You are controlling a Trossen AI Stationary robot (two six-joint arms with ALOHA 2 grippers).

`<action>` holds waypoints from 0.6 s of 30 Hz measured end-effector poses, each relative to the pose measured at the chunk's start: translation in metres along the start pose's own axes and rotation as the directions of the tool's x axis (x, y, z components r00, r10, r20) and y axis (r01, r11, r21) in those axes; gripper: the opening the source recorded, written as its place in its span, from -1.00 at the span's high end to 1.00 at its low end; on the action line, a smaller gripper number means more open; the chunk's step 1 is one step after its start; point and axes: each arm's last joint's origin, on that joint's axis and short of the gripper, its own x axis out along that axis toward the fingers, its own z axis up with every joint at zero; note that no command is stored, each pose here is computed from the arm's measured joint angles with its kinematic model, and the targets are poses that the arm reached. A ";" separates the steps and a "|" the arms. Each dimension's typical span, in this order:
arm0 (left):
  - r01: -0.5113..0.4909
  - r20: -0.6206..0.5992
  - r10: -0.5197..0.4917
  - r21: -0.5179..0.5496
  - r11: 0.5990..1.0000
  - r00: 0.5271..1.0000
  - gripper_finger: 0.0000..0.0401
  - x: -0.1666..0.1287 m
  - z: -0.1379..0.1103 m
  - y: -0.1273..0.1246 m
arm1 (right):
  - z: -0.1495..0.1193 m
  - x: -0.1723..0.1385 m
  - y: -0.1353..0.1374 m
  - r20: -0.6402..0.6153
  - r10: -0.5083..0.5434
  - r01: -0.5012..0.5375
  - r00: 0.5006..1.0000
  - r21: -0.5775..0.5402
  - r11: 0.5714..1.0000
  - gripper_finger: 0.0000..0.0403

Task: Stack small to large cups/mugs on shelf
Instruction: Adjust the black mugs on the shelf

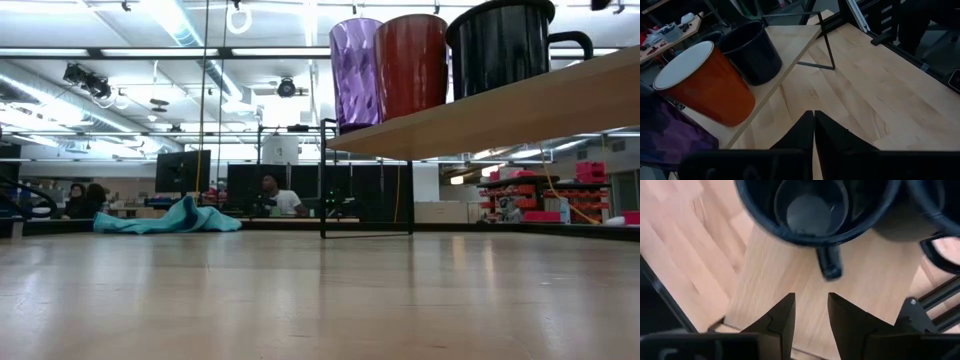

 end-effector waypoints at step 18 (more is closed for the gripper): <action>-0.003 0.004 0.003 -0.001 1.000 1.000 0.89 0.000 0.000 0.001 | 0.052 -0.008 -0.054 0.237 -0.126 0.073 0.963 0.220 0.973 0.54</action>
